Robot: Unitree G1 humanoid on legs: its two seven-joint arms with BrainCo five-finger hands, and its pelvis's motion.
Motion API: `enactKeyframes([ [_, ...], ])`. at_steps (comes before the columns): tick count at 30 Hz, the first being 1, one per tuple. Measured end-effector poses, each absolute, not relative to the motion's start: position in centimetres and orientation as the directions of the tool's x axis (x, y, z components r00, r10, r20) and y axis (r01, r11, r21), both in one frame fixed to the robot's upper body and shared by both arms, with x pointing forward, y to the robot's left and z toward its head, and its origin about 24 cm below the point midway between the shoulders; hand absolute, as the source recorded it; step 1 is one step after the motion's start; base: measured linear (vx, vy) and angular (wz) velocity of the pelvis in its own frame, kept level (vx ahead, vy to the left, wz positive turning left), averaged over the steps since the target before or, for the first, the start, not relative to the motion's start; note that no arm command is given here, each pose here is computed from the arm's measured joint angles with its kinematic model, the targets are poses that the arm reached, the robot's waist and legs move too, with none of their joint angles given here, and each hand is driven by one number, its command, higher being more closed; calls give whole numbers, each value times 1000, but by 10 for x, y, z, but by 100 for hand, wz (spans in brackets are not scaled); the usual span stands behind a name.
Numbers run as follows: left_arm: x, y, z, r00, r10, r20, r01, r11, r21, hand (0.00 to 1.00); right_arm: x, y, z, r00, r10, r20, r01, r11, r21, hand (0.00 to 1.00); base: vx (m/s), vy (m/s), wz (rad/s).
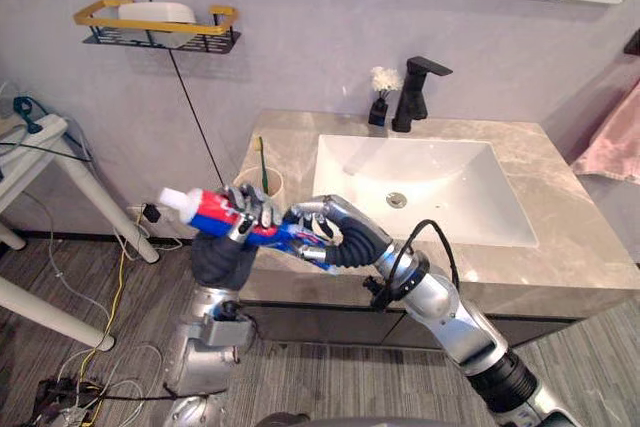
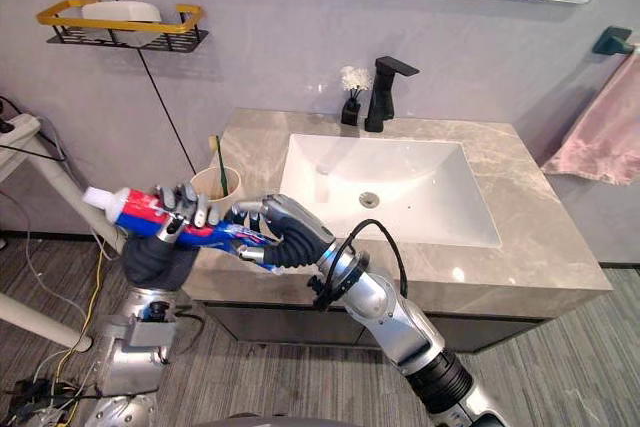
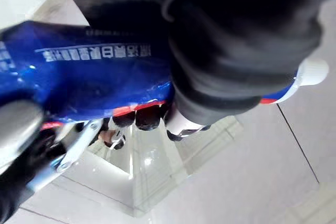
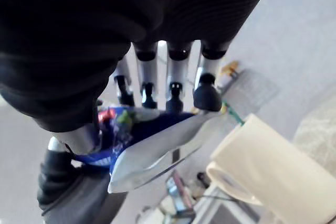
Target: Organize washtable
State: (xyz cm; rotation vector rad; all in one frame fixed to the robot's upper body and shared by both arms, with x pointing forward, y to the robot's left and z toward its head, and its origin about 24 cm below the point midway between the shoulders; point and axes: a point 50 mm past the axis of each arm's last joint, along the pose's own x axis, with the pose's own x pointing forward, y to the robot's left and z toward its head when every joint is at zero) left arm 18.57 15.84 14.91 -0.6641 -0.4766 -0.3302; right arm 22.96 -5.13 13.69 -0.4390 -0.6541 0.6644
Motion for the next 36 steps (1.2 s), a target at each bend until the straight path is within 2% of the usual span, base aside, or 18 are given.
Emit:
enactKeyframes([
  [3,204,169,164,808,-191,557,403,869,-287,100,232,-52,133,623,677,392,-480,727,-491,0,-35,14,-14],
  [5,215,173,172,790,-262,554,398,907,-139,100,231,-54,127,645,663,380,-513,745,-427,0,-18,9,-13],
  [9,237,183,188,764,-373,526,383,919,95,100,230,-59,118,682,638,359,-552,770,-320,0,-5,16,-25],
  [10,246,190,194,767,-363,529,343,929,139,100,230,-64,114,699,625,348,-551,780,-295,0,14,12,-18],
  [11,253,197,198,775,-336,536,303,941,153,100,229,-67,110,709,623,331,-551,782,-291,0,18,0,-13],
  [13,269,239,215,802,-134,582,73,989,128,100,220,-76,88,744,622,242,-566,780,-265,0,0,-8,-9],
  [15,268,253,225,783,-52,620,-14,995,102,100,215,-82,77,762,619,192,-569,781,-257,0,-2,-2,-2],
  [24,273,234,227,760,-104,642,-47,976,213,100,210,-80,72,777,600,190,-564,798,-213,0,-4,3,-2],
  [29,277,233,244,718,-80,692,-69,980,185,100,210,-82,61,791,596,141,-565,799,-206,0,-19,20,-9],
  [36,277,233,242,714,-69,696,-70,983,169,100,205,-87,54,808,578,114,-552,811,-193,0,-2,4,-1],
])
